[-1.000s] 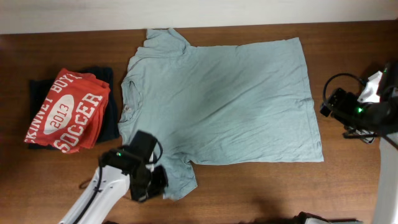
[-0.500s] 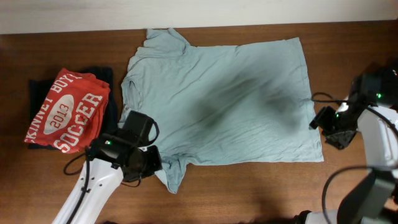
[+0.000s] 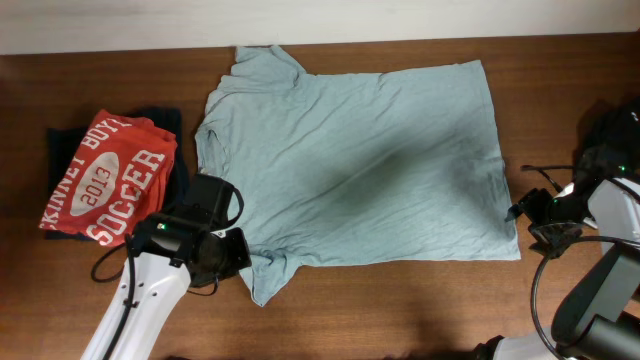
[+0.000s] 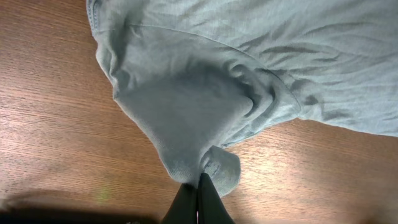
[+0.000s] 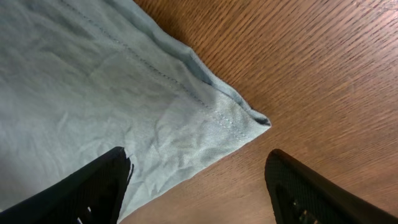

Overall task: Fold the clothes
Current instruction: 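Grasp the bottom right hem with the right gripper and fold upward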

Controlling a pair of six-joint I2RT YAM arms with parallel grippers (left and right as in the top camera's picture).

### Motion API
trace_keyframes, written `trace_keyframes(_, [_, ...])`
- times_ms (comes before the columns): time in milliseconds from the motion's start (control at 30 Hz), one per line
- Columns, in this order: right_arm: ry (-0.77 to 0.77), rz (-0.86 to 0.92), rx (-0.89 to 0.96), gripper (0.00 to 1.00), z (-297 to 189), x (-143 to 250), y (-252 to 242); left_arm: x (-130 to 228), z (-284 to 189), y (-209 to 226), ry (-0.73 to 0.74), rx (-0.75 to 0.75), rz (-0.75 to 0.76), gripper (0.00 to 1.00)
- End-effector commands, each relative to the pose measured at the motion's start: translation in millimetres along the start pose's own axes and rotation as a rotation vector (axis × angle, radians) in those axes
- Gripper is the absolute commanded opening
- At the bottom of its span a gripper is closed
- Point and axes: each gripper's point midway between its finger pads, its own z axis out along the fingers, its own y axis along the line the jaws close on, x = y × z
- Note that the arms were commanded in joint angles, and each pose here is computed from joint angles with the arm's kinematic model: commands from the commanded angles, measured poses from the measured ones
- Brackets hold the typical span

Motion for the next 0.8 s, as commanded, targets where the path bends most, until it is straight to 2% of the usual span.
trace_keyframes(0, [0.016, 0.013, -0.007, 0.73, 2.5, 2.9, -0.3, -8.1, -8.4, -1.6, -0.04, 0.006, 0.018, 0.01])
trace_keyframes(233, [0.031, 0.013, -0.001, 0.74, 2.4, 6.6, -1.8, -12.9, -9.3, -7.9, -0.057, 0.035, 0.02, 0.01])
trace_keyframes(500, [0.029, 0.013, -0.002, 0.74, 2.5, 6.0, -1.5, -58.3, -29.6, -40.1, -0.243, 0.163, 0.037, 0.01])
trace_keyframes(767, [0.028, 0.013, -0.003, 0.74, 2.5, 5.8, -1.4, -88.8, -41.1, -49.1, -0.371, 0.207, 0.026, 0.0])
